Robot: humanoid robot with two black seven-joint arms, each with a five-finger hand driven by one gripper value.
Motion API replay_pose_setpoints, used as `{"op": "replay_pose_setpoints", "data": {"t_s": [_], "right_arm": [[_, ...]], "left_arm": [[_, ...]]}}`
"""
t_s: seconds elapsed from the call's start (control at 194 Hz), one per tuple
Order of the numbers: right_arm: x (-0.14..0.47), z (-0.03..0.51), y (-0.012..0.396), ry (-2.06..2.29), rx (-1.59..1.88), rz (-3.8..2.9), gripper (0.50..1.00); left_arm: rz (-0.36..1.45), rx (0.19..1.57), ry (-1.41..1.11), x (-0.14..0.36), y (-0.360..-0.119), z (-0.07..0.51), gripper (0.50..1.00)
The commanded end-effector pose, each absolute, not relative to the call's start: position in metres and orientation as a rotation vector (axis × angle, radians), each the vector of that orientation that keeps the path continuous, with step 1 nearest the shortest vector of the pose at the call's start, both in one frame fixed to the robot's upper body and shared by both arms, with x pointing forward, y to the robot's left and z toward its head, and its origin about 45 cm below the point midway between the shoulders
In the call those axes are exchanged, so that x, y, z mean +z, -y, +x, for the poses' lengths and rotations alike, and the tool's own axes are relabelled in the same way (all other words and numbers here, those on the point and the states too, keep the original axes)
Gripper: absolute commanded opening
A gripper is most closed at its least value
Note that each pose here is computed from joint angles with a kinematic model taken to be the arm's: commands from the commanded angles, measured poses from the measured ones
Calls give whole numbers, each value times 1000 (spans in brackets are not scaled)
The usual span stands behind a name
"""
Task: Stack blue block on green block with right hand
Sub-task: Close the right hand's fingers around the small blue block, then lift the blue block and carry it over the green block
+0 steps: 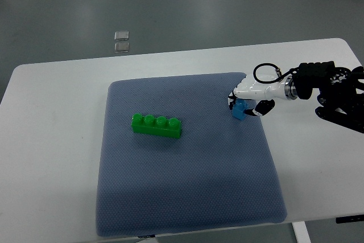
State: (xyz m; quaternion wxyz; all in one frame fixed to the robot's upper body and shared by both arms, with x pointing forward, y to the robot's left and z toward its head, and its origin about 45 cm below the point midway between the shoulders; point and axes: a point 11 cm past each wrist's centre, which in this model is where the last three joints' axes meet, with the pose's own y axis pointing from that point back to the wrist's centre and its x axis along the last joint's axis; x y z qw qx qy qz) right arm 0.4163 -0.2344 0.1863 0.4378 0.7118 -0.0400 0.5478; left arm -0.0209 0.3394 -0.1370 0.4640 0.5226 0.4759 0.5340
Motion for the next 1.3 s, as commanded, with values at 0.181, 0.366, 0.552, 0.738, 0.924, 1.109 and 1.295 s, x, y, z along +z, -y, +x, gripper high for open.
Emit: {"op": "replay_pose_setpoints", "data": {"t_s": [0.181, 0.366, 0.552, 0.738, 0.924, 1.109, 1.295], "right_arm": [[189, 418, 234, 104, 1367, 1768, 552], [196, 422, 231, 110, 1388, 1761, 552], [210, 426, 222, 120, 1436, 1757, 552], [235, 431, 191, 118, 1549, 1771, 552], [248, 431, 151, 85, 1640, 1792, 554], [255, 421, 102, 5, 1723, 1845, 554], [261, 416, 82, -29, 1757, 1863, 558]], "left_arm": [[1285, 1312, -1170, -137, -339, -21, 1000], [1283, 1312, -1170, -137, -339, -21, 1000], [1284, 1313, -1169, -137, -339, -21, 1000], [1284, 1313, -1169, -137, -339, -21, 1000], [1283, 1312, -1170, -137, -339, -21, 1000], [1284, 1313, -1169, -137, -339, -21, 1000], [1284, 1313, -1169, -137, -339, -21, 1000]]}}
